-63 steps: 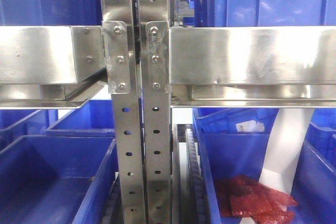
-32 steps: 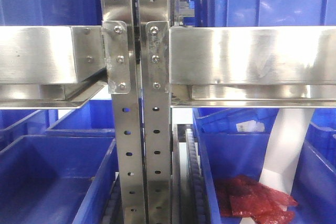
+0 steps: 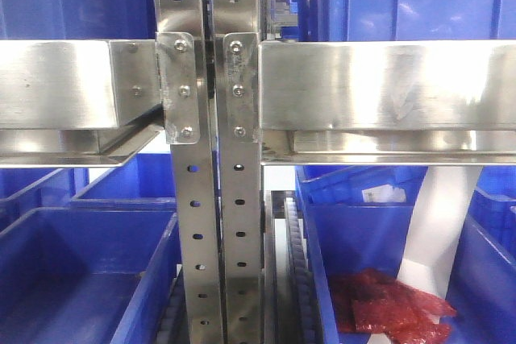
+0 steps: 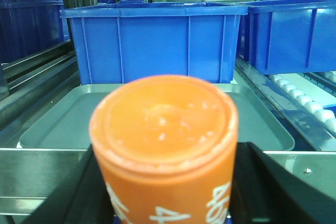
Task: Grab orange capacitor from left shelf to right conveyor
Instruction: 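Back away from the shelf holding the cylinder in the right gripper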
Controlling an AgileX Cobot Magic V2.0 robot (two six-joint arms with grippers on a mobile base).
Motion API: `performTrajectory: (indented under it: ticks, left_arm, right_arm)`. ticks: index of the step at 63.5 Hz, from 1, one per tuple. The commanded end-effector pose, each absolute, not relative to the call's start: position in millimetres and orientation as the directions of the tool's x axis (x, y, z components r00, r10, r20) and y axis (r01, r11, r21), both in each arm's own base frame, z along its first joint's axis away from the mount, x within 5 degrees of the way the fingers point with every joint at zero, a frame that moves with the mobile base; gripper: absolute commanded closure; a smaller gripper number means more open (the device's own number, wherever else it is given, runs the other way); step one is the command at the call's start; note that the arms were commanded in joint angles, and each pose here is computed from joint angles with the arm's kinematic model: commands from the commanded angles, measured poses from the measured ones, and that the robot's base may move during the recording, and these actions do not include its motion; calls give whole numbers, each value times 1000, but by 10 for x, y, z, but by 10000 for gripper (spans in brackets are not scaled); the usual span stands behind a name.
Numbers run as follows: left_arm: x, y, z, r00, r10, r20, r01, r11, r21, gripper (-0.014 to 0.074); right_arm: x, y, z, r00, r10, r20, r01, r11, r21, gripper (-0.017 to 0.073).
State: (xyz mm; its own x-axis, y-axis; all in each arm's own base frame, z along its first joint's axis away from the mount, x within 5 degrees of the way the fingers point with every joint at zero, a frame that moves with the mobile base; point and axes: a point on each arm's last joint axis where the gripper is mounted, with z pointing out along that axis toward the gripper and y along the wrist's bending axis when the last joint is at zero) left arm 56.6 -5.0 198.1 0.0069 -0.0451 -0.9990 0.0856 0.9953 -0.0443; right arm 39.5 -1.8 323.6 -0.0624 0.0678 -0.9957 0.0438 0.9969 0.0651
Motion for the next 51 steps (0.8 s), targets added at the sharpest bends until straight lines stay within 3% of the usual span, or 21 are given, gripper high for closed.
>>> performTrajectory:
  ticks: [1,51]
  left_arm:
    - [551,-40,2081,109,-58,-992,80,996,-50,720]
    - [551,-40,2081,109,-58,-992,80,996,-50,720]
  right_arm:
    - [389,-23,3396,40,51,-998,46,998,53,354]
    - [389,-23,3396,40,51,-998,46,998,53,354]
